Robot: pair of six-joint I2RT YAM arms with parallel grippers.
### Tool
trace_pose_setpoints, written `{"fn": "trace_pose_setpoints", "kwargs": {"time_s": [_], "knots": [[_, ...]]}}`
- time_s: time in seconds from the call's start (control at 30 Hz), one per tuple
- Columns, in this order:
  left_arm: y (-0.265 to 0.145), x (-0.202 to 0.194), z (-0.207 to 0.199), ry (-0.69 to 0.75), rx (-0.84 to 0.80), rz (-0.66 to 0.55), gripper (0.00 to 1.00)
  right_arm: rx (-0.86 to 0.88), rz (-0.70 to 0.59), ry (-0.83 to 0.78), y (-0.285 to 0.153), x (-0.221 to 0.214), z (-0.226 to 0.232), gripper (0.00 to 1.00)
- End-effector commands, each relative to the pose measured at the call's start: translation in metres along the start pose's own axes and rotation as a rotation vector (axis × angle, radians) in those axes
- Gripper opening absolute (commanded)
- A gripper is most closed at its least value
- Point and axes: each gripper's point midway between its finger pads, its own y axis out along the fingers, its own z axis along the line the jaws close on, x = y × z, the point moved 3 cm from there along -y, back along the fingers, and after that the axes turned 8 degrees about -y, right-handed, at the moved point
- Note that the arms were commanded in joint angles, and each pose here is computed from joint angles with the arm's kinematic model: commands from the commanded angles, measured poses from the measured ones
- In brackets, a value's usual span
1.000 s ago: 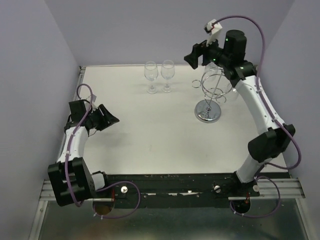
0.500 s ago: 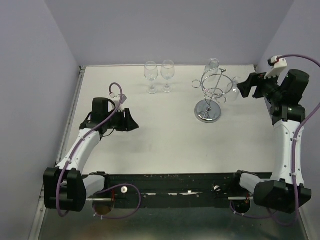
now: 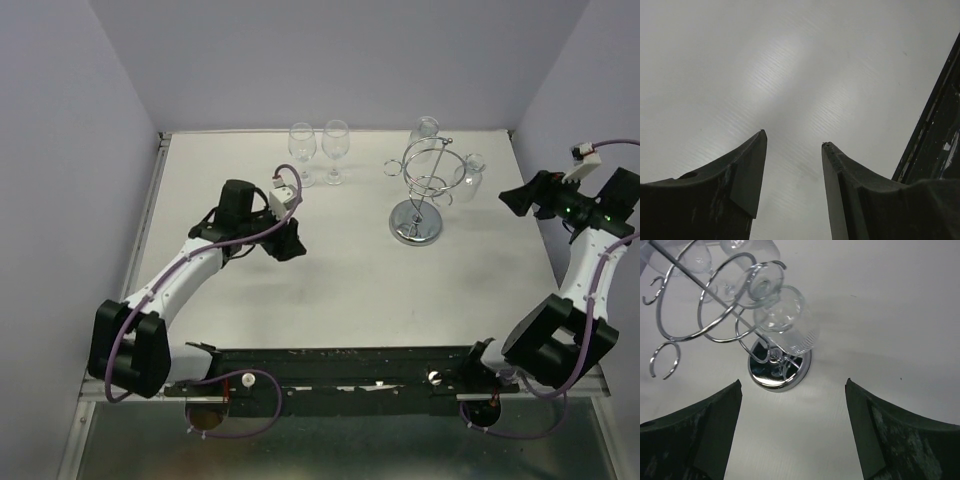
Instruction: Take the wine glass off the wine glass rack
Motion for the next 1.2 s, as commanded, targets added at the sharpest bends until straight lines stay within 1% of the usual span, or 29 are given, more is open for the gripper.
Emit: {"fn": "trace_pose_setpoints", "kwargs": {"time_s": [0.0, 0.17, 0.27, 0.4, 0.47, 0.57, 0.67, 0.7, 0.73, 0.77, 0.9, 1.07, 1.17], "knots": [[0.019, 0.013, 0.01, 0.112, 0.013, 0.066, 0.61, 0.037, -0.017, 0.066, -0.003, -0.016, -0.027, 0.9], [0.032, 0.007, 0.03, 0.214, 0.019, 0.194, 0.61, 0.094, -0.026, -0.035, 0.005, -0.044, -0.031, 0.9], [0.037, 0.004, 0.042, 0.257, 0.038, 0.254, 0.61, 0.076, -0.009, -0.071, 0.01, -0.06, -0.036, 0.9], [0.042, 0.006, 0.045, 0.267, 0.018, 0.275, 0.61, 0.045, 0.012, -0.178, 0.011, -0.072, -0.045, 0.89], [0.047, 0.001, 0.049, 0.278, 0.013, 0.284, 0.61, 0.041, 0.007, -0.239, 0.012, -0.074, -0.047, 0.89], [0.055, -0.008, 0.057, 0.28, 0.025, 0.305, 0.61, 0.074, -0.033, -0.312, 0.017, -0.066, -0.044, 0.89], [0.063, -0.012, 0.061, 0.274, 0.029, 0.328, 0.61, 0.143, -0.074, -0.363, 0.027, -0.053, -0.033, 0.89], [0.065, -0.013, 0.062, 0.277, 0.028, 0.337, 0.61, 0.164, -0.104, -0.348, 0.03, -0.046, -0.032, 0.89], [0.067, -0.01, 0.064, 0.282, 0.029, 0.341, 0.61, 0.18, -0.116, -0.296, 0.034, -0.043, -0.033, 0.89], [0.069, -0.01, 0.066, 0.284, 0.035, 0.352, 0.61, 0.212, -0.125, -0.281, 0.037, -0.041, -0.032, 0.89], [0.074, 0.0, 0.076, 0.304, 0.056, 0.364, 0.61, 0.286, -0.096, -0.399, 0.057, -0.037, -0.016, 0.9], [0.082, 0.005, 0.08, 0.291, 0.049, 0.377, 0.62, 0.315, -0.096, -0.401, 0.069, -0.038, -0.019, 0.9], [0.084, 0.009, 0.083, 0.294, 0.056, 0.38, 0.61, 0.367, -0.101, -0.403, 0.076, -0.037, -0.02, 0.9]]}}
